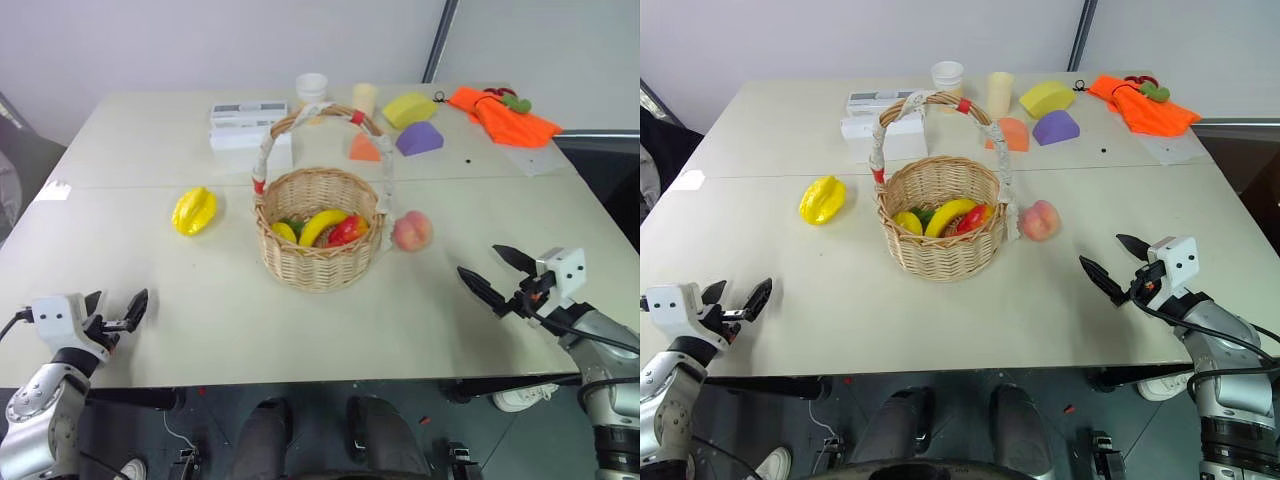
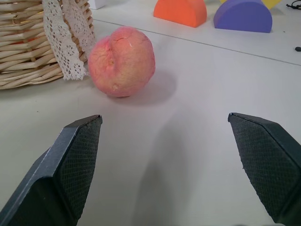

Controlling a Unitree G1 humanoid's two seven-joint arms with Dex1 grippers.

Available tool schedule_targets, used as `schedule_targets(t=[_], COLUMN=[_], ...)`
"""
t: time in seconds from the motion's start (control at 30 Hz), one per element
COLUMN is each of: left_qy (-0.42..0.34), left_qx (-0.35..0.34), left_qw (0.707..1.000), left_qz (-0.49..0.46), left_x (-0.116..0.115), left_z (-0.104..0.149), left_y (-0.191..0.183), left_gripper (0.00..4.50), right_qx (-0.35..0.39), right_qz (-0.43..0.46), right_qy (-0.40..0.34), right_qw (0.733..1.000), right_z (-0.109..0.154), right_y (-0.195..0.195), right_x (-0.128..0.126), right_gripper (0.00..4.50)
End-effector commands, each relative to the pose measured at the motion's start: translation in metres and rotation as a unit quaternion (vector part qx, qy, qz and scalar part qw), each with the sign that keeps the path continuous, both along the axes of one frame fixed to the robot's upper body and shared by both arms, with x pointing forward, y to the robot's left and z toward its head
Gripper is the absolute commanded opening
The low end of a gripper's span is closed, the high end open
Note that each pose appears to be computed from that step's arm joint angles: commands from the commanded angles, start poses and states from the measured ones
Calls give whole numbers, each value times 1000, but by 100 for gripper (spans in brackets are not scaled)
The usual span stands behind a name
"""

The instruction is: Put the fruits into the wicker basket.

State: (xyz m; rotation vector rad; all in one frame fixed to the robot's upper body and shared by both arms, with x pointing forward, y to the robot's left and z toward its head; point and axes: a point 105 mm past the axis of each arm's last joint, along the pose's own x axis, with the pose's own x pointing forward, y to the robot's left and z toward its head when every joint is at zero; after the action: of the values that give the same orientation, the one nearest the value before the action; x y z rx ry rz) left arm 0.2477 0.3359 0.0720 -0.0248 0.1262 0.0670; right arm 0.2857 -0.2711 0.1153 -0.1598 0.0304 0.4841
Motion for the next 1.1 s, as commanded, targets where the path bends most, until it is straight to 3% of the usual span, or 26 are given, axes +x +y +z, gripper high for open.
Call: schedule_targets(t=[0.03, 0.2, 0.4, 0.57, 0.8, 0.97, 1.1], left_qy=[-20, -30, -40, -47, -52, -22, -8], left_qx=[15, -28, -32, 1, 47, 72, 71], left_qw=[1000, 999, 998, 997, 993, 992, 990], left_qz=[-10, -29, -43, -58, -91, -96, -123], left_x=[3, 8, 20, 44, 82, 109, 129], left_z=[13, 16, 26, 47, 85, 90, 91], left_y=[-4, -13, -25, -33, -49, -55, -67], left_gripper=[450, 450, 450, 450, 450, 450, 450], right_qx=[-9, -10, -11, -23, -11, -9, -27], right_qz=[7, 13, 43, 71, 162, 255, 292], right_qy=[-23, -25, -30, -53, -43, -56, -71], right_qw=[1000, 1000, 999, 996, 986, 965, 953], right_z=[11, 12, 19, 42, 83, 118, 126], right_y=[3, 5, 17, 26, 52, 91, 116], right_x=[0, 0, 4, 2, -24, -43, -47], right_gripper=[448, 448, 448, 448, 448, 448, 448])
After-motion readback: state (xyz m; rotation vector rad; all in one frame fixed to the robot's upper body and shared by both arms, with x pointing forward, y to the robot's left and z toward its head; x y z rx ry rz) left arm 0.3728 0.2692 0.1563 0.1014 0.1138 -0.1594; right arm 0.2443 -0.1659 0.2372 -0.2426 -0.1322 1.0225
